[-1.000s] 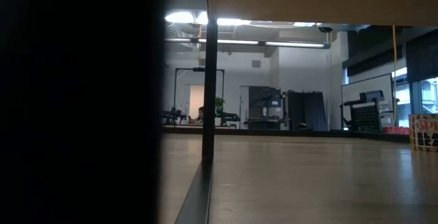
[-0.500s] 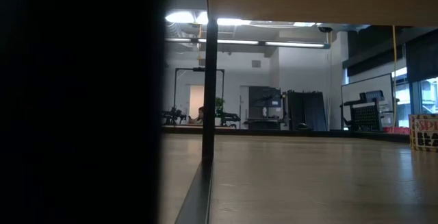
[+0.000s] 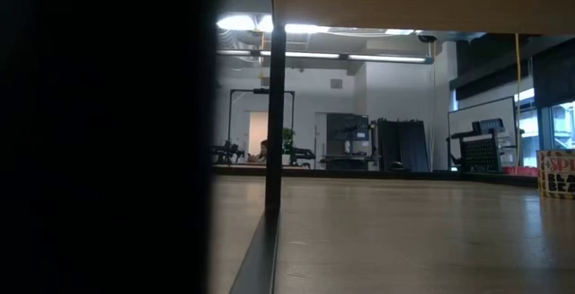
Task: Pick and place cans onto a shelf
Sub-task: Put the canned meatballs on the shelf, then put the canned beans on the shelf
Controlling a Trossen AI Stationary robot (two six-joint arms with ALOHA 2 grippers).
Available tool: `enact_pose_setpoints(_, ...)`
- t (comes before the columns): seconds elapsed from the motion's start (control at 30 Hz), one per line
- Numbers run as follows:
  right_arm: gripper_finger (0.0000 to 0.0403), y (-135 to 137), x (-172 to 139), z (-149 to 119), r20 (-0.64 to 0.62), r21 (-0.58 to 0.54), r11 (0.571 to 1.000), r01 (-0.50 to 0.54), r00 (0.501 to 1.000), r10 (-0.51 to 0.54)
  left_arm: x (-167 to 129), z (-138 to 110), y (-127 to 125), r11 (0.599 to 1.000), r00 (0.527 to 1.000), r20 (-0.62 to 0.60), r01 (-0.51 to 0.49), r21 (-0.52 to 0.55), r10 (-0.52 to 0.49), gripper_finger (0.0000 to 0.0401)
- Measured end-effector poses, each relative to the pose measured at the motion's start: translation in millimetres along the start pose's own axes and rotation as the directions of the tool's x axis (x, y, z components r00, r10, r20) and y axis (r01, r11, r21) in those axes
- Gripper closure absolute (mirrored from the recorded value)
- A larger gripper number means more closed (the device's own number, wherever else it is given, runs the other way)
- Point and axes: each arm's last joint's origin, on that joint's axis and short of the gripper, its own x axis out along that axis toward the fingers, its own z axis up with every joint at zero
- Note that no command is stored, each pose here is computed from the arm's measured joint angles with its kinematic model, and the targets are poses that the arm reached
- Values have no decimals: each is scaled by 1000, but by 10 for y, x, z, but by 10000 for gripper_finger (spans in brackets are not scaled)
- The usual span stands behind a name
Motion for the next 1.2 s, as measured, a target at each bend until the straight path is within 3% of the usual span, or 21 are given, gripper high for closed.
enact_pose_setpoints(0.6, 344, 0, 0, 0, 0, -23, 1000, 1, 1000, -1, -58, 2, 6, 999, 999, 4, -33, 23, 33, 345)
enact_pose_setpoints(0.87, 344, -86, -72, -27, 22, 1, 1000, -2, 1000, 2, -582, 59, -141, 976, 973, 106, -212, 49, 206, 344)
enact_pose_setpoints(1.2, 344, -367, -230, -265, 56, 193, 981, -3, 998, -8, -1336, 11, -260, 902, 879, 226, -431, 1, 419, 344)
